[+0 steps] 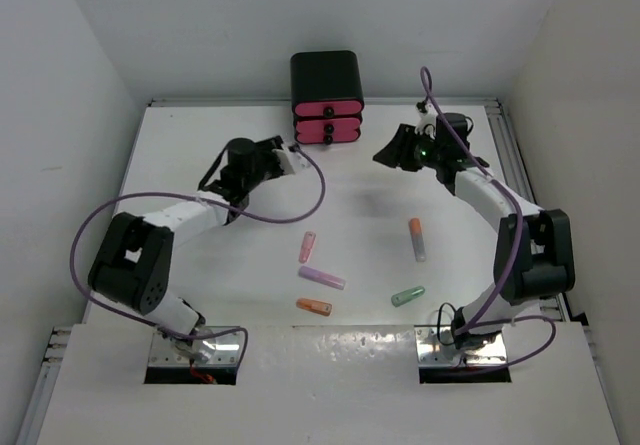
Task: Sort the stationery into containers
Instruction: Open the drawer in the storage box.
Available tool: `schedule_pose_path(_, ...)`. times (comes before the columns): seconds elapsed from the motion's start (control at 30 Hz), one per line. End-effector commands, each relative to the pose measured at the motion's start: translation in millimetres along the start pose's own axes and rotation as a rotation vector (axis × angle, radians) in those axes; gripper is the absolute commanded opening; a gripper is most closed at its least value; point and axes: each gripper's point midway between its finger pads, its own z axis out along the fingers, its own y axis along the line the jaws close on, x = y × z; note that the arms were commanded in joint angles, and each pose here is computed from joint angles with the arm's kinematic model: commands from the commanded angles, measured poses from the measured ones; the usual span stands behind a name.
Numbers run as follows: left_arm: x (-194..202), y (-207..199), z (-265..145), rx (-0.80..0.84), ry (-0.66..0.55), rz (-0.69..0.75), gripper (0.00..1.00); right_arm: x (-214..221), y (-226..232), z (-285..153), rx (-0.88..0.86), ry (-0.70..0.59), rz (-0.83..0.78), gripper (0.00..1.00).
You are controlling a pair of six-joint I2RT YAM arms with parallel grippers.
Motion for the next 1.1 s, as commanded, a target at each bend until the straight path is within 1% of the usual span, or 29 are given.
schedule_pose_path(0.0, -10, 88, -38, -0.26, -0.053, -0.358, 0.54, -27, 35, 22, -0.11, -0.098, 0.327, 0.5)
schedule_pose_path(0.03, 13, 82, -45, -0.232, 0.032, -0.55, 0.57, -36, 39, 29, -0.109, -0.152, 0.352, 0.52)
schedule_pose_path(0.07, 15, 88, -51, -0.232, 0.054, -0.634, 0.59, -37, 41, 34, -0.099, -0.163, 0.4, 0.53)
schedule_pose_path(0.1, 13, 91, -61, -0.203, 0.081, -0.76, 0.62, -44, 40, 40, -0.065, -0.218, 0.473, 0.53)
schedule_pose_path(0.13, 20, 99, -72, -0.211, 0.095, -0.821, 0.65, -43, 40, 42, -0.051, -0.239, 0.492, 0.53)
schedule_pose_path(0.17, 7, 107, -84, -0.193, 0.048, -0.851, 0.7, -41, 44, 43, -0.051, -0.248, 0.519, 0.54)
schedule_pose_path(0.2, 10, 99, -92, -0.163, 0.071, -0.898, 0.73, -35, 50, 46, -0.054, -0.237, 0.531, 0.55)
schedule_pose_path(0.23, 9, 103, -101, -0.167, 0.057, -0.934, 0.76, -30, 50, 48, -0.048, -0.235, 0.556, 0.6)
schedule_pose_path(0.27, 2, 105, -110, -0.153, 0.03, -0.938, 0.78, -27, 52, 48, -0.049, -0.231, 0.578, 0.63)
schedule_pose_path(0.3, -5, 100, -114, -0.106, 0.02, -0.952, 0.79, -15, 56, 48, -0.055, -0.211, 0.584, 0.64)
schedule_pose_path(0.37, -2, 100, -121, -0.091, 0.026, -0.978, 0.81, -11, 58, 45, -0.067, -0.221, 0.562, 0.65)
schedule_pose_path(0.4, -3, 95, -123, -0.057, 0.024, -0.993, 0.81, -3, 54, 45, -0.048, -0.213, 0.591, 0.64)
schedule_pose_path(0.5, 15, 89, -131, -0.036, 0.028, -1.173, 0.81, -6, 48, 51, -0.022, -0.224, 0.641, 0.59)
schedule_pose_path(0.53, 22, 77, -130, -0.005, 0.034, -1.227, 0.81, -2, 43, 61, -0.011, -0.205, 0.667, 0.58)
schedule_pose_path(0.57, 14, 72, -130, 0.058, -0.027, -1.255, 0.8, -11, 48, 66, -0.043, -0.201, 0.694, 0.55)
schedule_pose_path(0.6, 17, 70, -132, 0.071, -0.041, -1.335, 0.79, -18, 51, 68, -0.075, -0.209, 0.697, 0.54)
schedule_pose_path(0.63, 21, 57, -132, 0.099, -0.035, -1.39, 0.79, -17, 45, 76, -0.08, -0.199, 0.71, 0.52)
schedule_pose_path(0.67, 18, 54, -132, 0.126, -0.061, -1.41, 0.79, -30, 49, 77, -0.115, -0.21, 0.718, 0.47)
schedule_pose_path(0.73, 21, 49, -136, 0.135, -0.039, -1.422, 0.79, -40, 50, 86, -0.169, -0.232, 0.721, 0.42)
schedule_pose_path(0.9, 37, 59, -144, 0.129, 0.016, -1.378, 0.81, -36, 54, 114, -0.208, -0.221, 0.732, 0.44)
schedule_pose_path(0.93, 42, 59, -144, 0.142, 0.025, -1.382, 0.81, -35, 55, 118, -0.214, -0.217, 0.737, 0.44)
schedule_pose_path(0.97, 36, 63, -147, 0.183, 0.003, -1.383, 0.81, -37, 55, 128, -0.225, -0.212, 0.732, 0.44)
schedule_pose_path(1.0, 47, 62, -148, 0.198, 0.014, -1.401, 0.82, -40, 60, 132, -0.252, -0.214, 0.721, 0.44)
schedule_pose_path(1.03, 43, 58, -151, 0.25, 0.002, -1.426, 0.82, -52, 70, 136, -0.284, -0.229, 0.703, 0.44)
schedule_pose_path(1.07, 48, 65, -154, 0.242, -0.002, -1.411, 0.82, -51, 66, 145, -0.292, -0.229, 0.7, 0.45)
